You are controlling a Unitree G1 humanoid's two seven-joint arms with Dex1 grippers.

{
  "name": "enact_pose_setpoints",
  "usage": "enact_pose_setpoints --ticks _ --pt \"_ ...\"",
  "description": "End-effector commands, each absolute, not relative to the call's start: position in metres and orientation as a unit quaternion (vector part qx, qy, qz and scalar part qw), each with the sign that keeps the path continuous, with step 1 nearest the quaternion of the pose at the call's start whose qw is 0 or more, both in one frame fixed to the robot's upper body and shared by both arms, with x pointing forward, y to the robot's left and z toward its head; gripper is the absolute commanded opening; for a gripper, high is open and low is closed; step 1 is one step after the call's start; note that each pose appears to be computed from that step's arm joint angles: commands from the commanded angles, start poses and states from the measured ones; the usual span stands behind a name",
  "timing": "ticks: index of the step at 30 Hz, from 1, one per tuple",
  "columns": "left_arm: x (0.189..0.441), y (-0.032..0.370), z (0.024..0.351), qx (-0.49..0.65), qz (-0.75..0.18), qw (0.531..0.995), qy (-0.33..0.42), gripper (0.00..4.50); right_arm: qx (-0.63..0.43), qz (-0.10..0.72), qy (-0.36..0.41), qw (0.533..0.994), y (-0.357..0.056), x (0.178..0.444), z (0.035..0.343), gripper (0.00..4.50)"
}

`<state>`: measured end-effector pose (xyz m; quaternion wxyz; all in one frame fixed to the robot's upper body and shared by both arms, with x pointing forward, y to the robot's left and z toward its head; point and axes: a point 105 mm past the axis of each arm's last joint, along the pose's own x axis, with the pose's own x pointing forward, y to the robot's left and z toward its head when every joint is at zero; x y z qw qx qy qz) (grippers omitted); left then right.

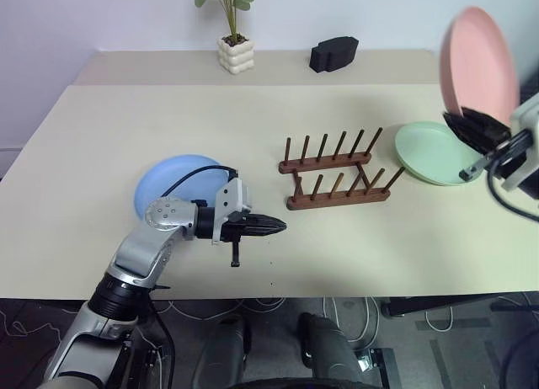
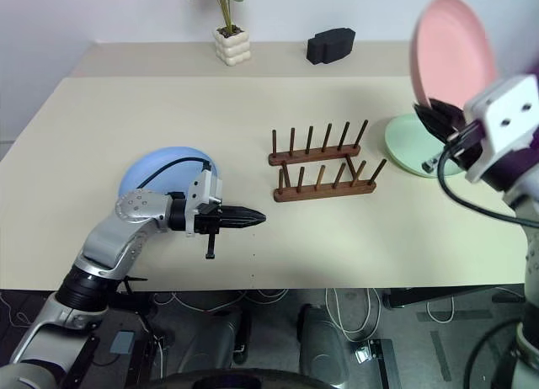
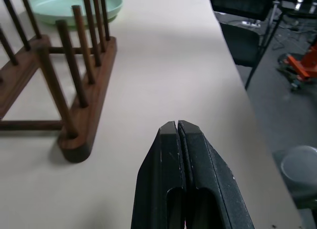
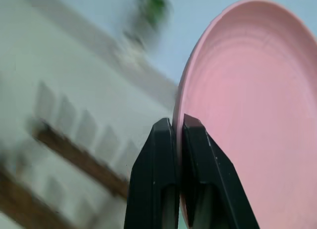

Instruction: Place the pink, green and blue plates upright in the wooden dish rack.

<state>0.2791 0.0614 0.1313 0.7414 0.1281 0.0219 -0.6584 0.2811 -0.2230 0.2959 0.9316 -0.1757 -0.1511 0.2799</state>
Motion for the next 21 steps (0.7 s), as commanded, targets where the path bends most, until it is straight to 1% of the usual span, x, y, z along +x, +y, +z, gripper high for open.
enact_pose_setpoints --ticks 1,5,9,12,21 --pt "0.280 0.059 0.139 0.140 -0.655 0.742 -0.003 0.00 -0.098 0.346 -0.166 0.918 -0.213 0.275 0.306 0.04" --pt "0.279 0.064 0.136 0.138 -0.643 0.754 -0.002 0.00 0.040 0.424 -0.154 0.891 -0.213 0.274 0.309 0.04" --pt "0.278 0.068 0.135 0.138 -0.633 0.762 -0.003 0.00 0.120 0.460 -0.141 0.869 -0.217 0.275 0.310 0.04" --pt "0.277 0.070 0.134 0.137 -0.629 0.765 -0.003 0.00 0.155 0.481 -0.131 0.853 -0.217 0.274 0.310 0.04" --pt "0.276 0.073 0.133 0.137 -0.622 0.771 -0.002 0.00 0.188 0.467 -0.091 0.859 -0.225 0.293 0.287 0.04"
